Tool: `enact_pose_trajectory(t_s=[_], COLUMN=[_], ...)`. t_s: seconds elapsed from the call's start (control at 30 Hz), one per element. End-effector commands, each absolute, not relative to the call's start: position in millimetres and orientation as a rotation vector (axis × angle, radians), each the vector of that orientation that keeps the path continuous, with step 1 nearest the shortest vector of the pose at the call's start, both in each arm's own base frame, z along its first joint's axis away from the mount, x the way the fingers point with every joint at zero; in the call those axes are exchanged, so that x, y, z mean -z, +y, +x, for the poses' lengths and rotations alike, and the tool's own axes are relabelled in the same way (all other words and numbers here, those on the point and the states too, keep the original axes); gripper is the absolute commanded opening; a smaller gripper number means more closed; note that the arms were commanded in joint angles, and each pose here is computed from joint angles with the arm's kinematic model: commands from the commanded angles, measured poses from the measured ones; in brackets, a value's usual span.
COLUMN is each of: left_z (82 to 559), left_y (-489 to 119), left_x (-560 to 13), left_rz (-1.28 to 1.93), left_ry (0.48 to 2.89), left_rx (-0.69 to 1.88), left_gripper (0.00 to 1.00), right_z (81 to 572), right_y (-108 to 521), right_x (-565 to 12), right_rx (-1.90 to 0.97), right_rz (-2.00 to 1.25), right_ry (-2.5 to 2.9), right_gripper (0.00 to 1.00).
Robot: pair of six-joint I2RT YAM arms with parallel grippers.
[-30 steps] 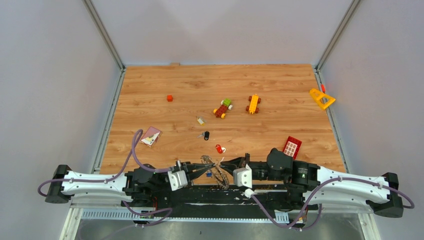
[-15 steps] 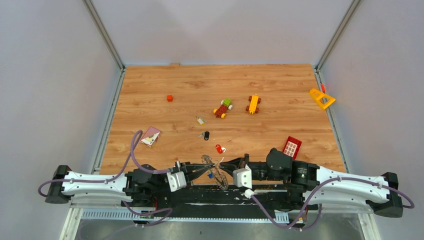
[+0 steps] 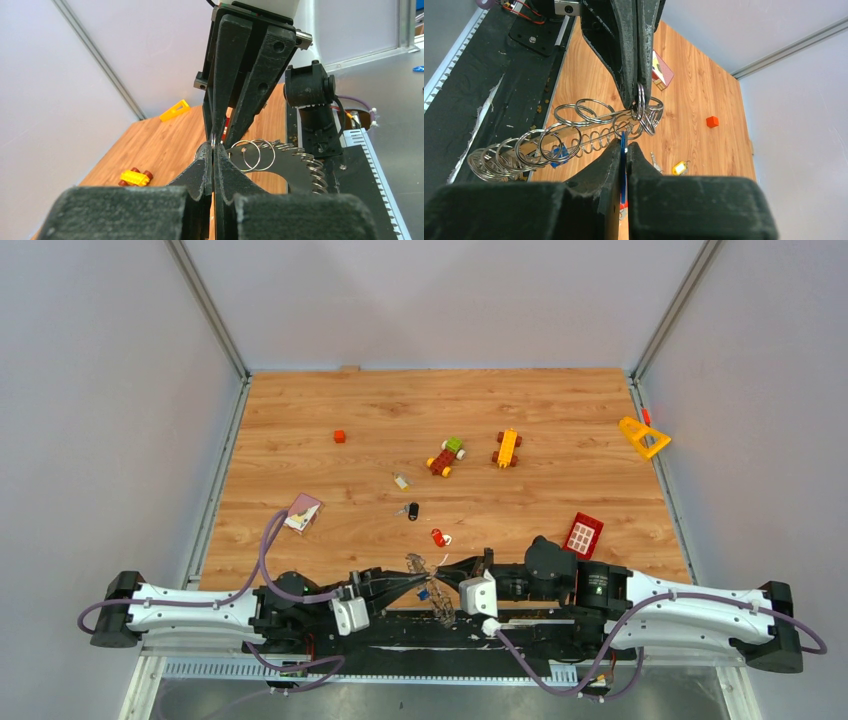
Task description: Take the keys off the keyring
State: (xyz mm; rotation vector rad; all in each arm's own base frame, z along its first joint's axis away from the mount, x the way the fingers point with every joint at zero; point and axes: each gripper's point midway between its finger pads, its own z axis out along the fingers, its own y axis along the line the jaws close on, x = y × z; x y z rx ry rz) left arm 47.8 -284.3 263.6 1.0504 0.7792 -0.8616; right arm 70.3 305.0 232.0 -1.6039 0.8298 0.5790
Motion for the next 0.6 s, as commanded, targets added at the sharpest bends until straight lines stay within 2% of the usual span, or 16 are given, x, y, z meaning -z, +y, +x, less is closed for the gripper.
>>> enact_pose_trajectory(t_s=[0.0,0.57], left_z=[46,64], left_y=[-276,-265], left_x=[-297,-299], left_rz=[0.96,0.881], left_ry=[0.665,0.693], left_rx=[0.868,0.784], left_gripper=[0.0,0.0], right_z=[69,64], right_y=[312,302], right_x=[-263,-260], right_rx=[-0.603,-0.624], right_rz=[-1.542,-1.543], right_ry=[0.771,0.78], right_gripper=[0.0,0.0])
